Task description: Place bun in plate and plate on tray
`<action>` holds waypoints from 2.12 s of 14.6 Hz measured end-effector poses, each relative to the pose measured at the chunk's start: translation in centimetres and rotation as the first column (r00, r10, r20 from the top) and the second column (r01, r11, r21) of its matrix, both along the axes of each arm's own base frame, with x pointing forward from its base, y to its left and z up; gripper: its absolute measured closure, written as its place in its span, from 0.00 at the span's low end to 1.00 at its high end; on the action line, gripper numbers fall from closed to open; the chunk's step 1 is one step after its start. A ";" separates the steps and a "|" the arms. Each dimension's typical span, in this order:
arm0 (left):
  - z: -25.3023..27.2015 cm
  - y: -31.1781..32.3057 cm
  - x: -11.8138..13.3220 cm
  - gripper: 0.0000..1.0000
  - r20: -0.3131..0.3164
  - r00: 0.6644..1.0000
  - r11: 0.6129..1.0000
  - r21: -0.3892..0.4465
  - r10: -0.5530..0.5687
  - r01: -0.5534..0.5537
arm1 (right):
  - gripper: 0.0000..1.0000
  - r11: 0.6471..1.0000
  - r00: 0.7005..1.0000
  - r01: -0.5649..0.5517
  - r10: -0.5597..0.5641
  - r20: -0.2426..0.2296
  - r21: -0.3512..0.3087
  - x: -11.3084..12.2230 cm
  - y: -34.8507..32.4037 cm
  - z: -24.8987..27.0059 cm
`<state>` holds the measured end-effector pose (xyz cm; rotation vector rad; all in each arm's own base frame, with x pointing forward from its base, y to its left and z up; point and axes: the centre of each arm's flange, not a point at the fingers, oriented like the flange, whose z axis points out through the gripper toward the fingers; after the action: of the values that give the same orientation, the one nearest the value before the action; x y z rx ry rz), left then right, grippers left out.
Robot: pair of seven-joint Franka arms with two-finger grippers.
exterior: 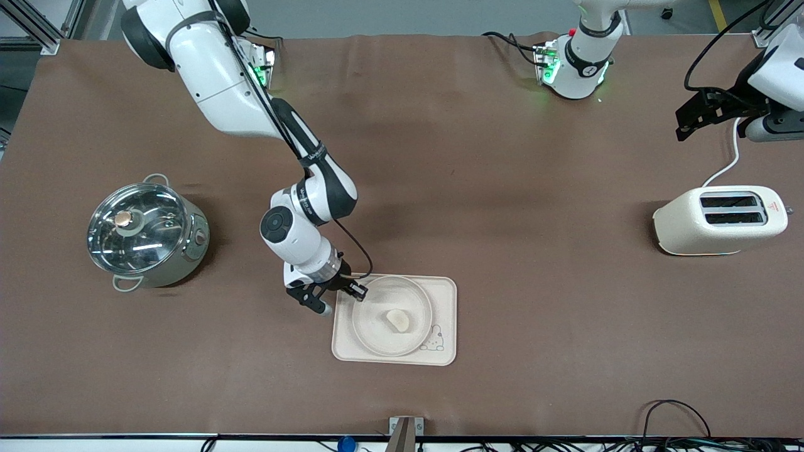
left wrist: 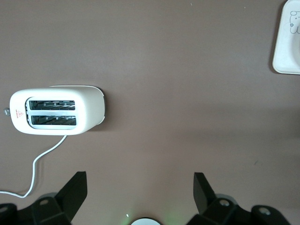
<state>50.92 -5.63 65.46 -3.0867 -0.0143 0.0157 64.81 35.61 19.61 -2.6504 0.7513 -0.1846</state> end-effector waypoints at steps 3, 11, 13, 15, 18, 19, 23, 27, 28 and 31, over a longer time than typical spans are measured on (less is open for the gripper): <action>0.0 0.0 0.0 0.00 0.000 1.000 1.000 0.000 0.000 0.000 | 0.50 1.000 1.000 0.001 -0.001 0.011 0.005 0.3 0.1 0.6; -0.1 0.1 0.0 0.00 -0.001 1.000 1.000 0.000 0.002 -0.002 | 0.00 0.993 0.991 -0.099 0.092 -0.100 -0.069 0.3 -2.9 17.0; -0.2 0.1 0.1 0.00 -0.003 1.000 1.000 0.000 0.002 -0.002 | 0.00 0.984 0.987 -0.126 0.111 -0.120 -0.128 -0.3 -7.7 24.6; -0.4 0.1 0.2 0.00 -0.002 1.000 1.000 0.000 0.002 -0.002 | 0.00 0.970 0.976 -0.188 0.166 -0.139 -0.155 -0.7 -15.0 30.5; -0.6 0.1 0.3 0.00 -0.002 1.000 1.000 -0.001 0.001 -0.001 | 0.00 0.945 0.951 -0.282 0.253 -0.178 -0.168 -1.7 -28.8 35.2; -0.6 0.1 0.3 0.00 -0.002 1.000 1.000 -0.001 0.001 -0.001 | 0.00 0.937 0.944 -0.301 0.267 -0.192 -0.176 -2.4 -32.8 36.0; -0.6 0.1 0.3 0.00 -0.002 1.000 1.000 -0.001 0.002 -0.002 | 0.00 0.873 0.909 -0.398 0.333 -0.252 -0.282 -6.4 -42.4 40.3; -0.6 0.1 0.3 0.00 -0.003 1.000 1.000 0.000 0.002 -0.002 | 0.00 0.806 0.886 -0.462 0.403 -0.228 -0.370 -11.4 -43.7 46.5; -0.6 0.1 0.3 0.00 -0.003 1.000 1.000 0.000 0.002 -0.002 | 0.00 0.803 0.887 -0.461 0.407 -0.218 -0.377 -12.2 -43.8 47.4; -0.5 0.2 0.3 0.00 -0.001 1.000 1.000 -0.001 0.003 -0.003 | 0.00 0.800 0.881 -0.472 0.416 -0.225 -0.371 -12.9 -43.5 47.5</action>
<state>51.19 -5.43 64.96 -3.0872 -0.0195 0.0173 51.91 -7.85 67.16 -3.1867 0.0969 -0.0380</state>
